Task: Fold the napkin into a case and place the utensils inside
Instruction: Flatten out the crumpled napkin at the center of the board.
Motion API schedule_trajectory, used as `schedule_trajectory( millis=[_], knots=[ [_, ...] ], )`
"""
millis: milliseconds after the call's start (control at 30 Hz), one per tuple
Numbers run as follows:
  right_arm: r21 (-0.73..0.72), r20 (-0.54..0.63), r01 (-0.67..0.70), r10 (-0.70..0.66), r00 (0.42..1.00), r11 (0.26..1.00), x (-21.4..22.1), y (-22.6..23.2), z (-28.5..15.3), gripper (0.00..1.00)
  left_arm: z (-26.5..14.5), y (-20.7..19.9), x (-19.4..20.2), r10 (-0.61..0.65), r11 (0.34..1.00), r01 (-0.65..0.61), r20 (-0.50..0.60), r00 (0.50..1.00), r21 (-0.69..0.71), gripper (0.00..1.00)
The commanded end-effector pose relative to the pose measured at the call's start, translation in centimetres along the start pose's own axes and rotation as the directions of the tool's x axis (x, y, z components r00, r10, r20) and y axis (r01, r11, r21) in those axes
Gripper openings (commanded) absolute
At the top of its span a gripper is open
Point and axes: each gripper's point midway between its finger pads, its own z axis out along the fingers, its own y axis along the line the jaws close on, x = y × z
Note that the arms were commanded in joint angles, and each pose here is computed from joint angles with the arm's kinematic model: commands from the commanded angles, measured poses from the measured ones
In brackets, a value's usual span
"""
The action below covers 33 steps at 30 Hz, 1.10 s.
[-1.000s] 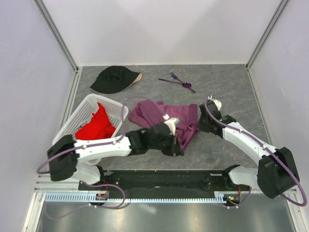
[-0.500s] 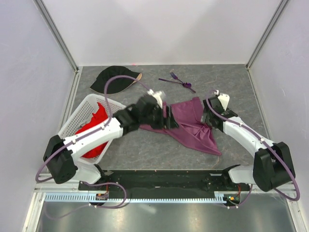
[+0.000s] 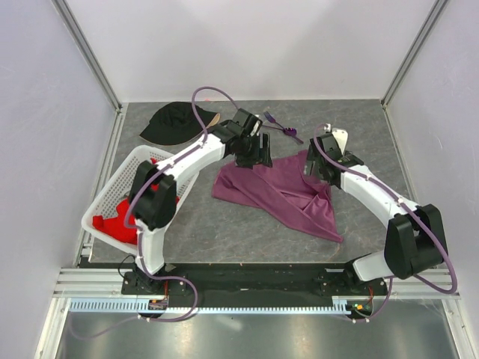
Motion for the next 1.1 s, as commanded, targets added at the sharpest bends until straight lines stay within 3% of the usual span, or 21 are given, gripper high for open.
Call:
schedule_trajectory(
  millis=[0, 133, 233, 433, 533, 733, 767, 867, 900, 967, 1000, 1067],
  knots=[
    [-0.144, -0.013, -0.018, 0.016, 1.000, 0.989, -1.5, 3.5, 0.0, 0.90, 1.3, 2.7, -3.3, 0.149, 0.982, -0.145, 0.027, 0.988, -0.122, 0.80],
    [-0.239, -0.081, -0.021, 0.001, 0.997, 0.971, -1.6, 6.0, -0.2, 0.88, 3.5, 4.0, -5.4, 0.240, 0.960, -0.233, 0.022, 0.971, -0.156, 0.78],
    [-0.289, -0.128, -0.030, -0.008, 0.992, 0.957, -0.5, 6.9, -0.6, 0.84, 3.8, 5.3, -5.2, 0.221, 0.958, -0.219, -0.015, 0.975, -0.187, 0.72],
    [-0.304, -0.152, -0.009, -0.039, 0.988, 0.953, 1.1, 6.5, -0.7, 0.80, 4.5, 7.8, -4.2, 0.159, 0.954, -0.169, -0.061, 0.985, -0.248, 0.78],
    [-0.318, -0.157, -0.010, -0.043, 0.987, 0.948, 1.7, 6.2, -1.2, 0.80, 4.6, 10.9, -3.1, 0.092, 0.915, -0.120, -0.089, 0.992, -0.386, 0.77],
    [-0.322, -0.156, -0.019, -0.034, 0.987, 0.947, 3.0, 5.3, -1.8, 0.80, 5.7, 13.6, -1.5, 0.099, 0.875, -0.145, -0.123, 0.987, -0.462, 0.73],
    [-0.316, -0.166, -0.018, -0.036, 0.985, 0.948, 3.7, 5.0, -1.7, 0.80, 6.0, 13.6, -1.4, 0.101, 0.878, -0.147, -0.124, 0.987, -0.455, 0.70],
    [-0.304, -0.181, -0.017, -0.041, 0.983, 0.952, 4.3, 4.7, -1.5, 0.80, 6.4, 13.3, -1.2, 0.090, 0.891, -0.136, -0.126, 0.988, -0.434, 0.48],
    [-0.302, -0.184, -0.018, -0.040, 0.982, 0.953, 4.4, 4.7, -1.5, 0.80, 6.2, 13.1, -1.4, 0.089, 0.892, -0.132, -0.118, 0.989, -0.432, 0.34],
    [-0.303, -0.190, -0.028, -0.032, 0.981, 0.952, 4.6, 4.7, -1.5, 0.80, 5.2, 12.5, -2.2, 0.104, 0.898, -0.130, -0.084, 0.991, -0.420, 0.17],
    [-0.306, -0.193, -0.031, -0.030, 0.981, 0.952, 4.6, 4.7, -1.5, 0.80, 4.8, 12.1, -2.6, 0.114, 0.901, -0.133, -0.071, 0.991, -0.414, 0.02],
    [-0.312, -0.195, -0.033, -0.030, 0.980, 0.949, 4.5, 5.0, -1.4, 0.80, 3.4, 11.3, -3.2, 0.126, 0.910, -0.134, -0.046, 0.991, -0.393, 0.02]
  ],
)
